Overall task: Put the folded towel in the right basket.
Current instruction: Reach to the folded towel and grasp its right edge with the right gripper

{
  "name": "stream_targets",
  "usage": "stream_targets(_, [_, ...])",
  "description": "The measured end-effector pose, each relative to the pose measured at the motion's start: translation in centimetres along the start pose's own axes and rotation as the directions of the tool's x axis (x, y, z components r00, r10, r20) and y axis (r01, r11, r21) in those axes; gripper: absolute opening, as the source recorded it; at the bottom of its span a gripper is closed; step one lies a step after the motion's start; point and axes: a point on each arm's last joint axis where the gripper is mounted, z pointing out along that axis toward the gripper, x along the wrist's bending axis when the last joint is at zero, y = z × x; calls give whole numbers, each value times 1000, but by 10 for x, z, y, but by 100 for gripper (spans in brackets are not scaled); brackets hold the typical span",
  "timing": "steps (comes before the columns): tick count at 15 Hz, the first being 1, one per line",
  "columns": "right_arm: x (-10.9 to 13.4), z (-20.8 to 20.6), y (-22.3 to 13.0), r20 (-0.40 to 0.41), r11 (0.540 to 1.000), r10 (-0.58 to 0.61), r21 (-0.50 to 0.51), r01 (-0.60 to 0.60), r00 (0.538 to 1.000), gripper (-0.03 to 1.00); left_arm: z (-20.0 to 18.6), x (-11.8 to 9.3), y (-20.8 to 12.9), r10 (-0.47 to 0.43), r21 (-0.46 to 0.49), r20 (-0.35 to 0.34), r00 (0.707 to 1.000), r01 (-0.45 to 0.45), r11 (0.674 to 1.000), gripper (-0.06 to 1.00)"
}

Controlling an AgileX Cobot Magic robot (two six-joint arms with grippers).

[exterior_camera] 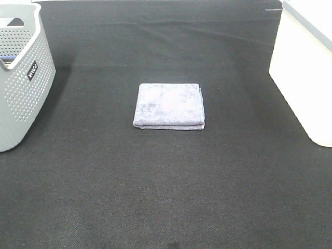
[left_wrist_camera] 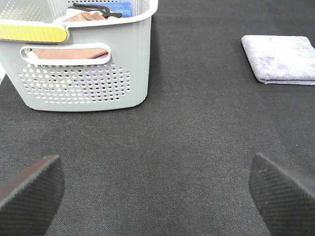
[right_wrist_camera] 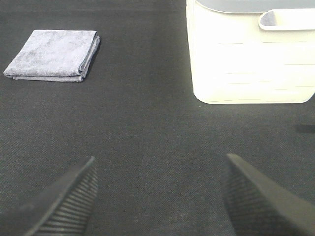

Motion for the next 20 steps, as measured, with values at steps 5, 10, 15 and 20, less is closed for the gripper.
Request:
stream_targets(5, [0,0,0,0,1000,0,0,0,1000,67,0,0,0,0,0,0,1000,0,1000,97])
stream_targets(10, [0,0,0,0,1000,0,0,0,1000,67,0,0,0,0,0,0,1000,0,1000,97])
stream_targets(15, [-1,10,13,-9,999,11,40,-11,1000,67,0,0,0,0,0,0,1000,0,1000,97])
stream_targets(20, [-4,42,64,-27,994,48,104,-45,998,67,0,0,0,0,0,0,1000,0,1000,97])
